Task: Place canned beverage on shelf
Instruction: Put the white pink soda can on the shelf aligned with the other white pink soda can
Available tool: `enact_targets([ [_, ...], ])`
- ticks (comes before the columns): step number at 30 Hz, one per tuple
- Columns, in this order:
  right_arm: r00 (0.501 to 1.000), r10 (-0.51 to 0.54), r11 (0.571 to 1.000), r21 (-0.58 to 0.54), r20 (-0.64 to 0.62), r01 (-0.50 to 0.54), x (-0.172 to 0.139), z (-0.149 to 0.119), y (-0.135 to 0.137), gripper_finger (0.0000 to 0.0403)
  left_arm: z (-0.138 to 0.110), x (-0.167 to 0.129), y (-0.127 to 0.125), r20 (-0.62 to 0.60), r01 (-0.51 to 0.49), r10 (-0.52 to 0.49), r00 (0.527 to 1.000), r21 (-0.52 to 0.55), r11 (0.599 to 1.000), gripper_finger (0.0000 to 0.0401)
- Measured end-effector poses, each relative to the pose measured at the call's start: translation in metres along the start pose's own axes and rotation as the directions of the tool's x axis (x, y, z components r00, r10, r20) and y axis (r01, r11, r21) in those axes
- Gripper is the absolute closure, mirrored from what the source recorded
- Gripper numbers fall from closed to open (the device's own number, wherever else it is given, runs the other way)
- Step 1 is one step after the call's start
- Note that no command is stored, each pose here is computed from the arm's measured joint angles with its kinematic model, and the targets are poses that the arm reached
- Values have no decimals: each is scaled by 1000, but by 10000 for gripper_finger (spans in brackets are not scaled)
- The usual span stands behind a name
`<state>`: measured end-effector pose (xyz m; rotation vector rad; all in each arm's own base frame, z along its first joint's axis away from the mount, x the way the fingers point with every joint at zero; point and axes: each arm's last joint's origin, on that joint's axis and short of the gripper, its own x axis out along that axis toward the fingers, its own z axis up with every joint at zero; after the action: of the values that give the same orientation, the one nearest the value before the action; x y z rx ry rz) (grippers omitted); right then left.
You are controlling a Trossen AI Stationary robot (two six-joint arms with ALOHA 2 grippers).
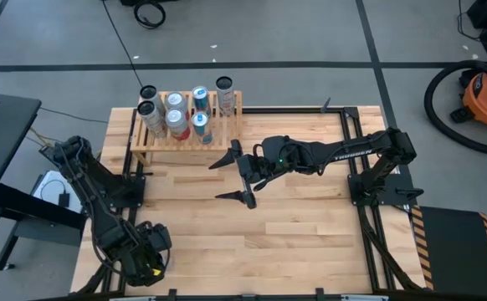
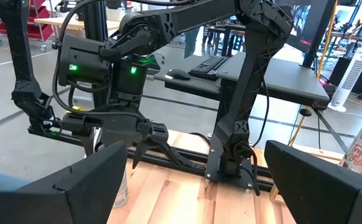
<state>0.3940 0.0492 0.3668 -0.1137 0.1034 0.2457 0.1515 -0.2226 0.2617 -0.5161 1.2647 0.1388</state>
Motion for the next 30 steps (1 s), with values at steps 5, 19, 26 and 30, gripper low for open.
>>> enact_targets([
  [5,1000,0,1000,0,0,0,0,0,0,12,2,0,-1,4,8,-8,1000,-1,1000,1],
  [19,1000,0,1000,0,0,0,0,0,0,12,0,0,1,-45,-6,4,999,-57,998,1],
  [26,1000,1,1000,0,-1,-1,0,0,0,12,-4,9,-1,-102,-33,26,994,-70,997,1],
  [30,1000,0,1000,0,0,0,0,0,0,12,-5,9,-1,-104,-38,33,994,-46,998,1],
])
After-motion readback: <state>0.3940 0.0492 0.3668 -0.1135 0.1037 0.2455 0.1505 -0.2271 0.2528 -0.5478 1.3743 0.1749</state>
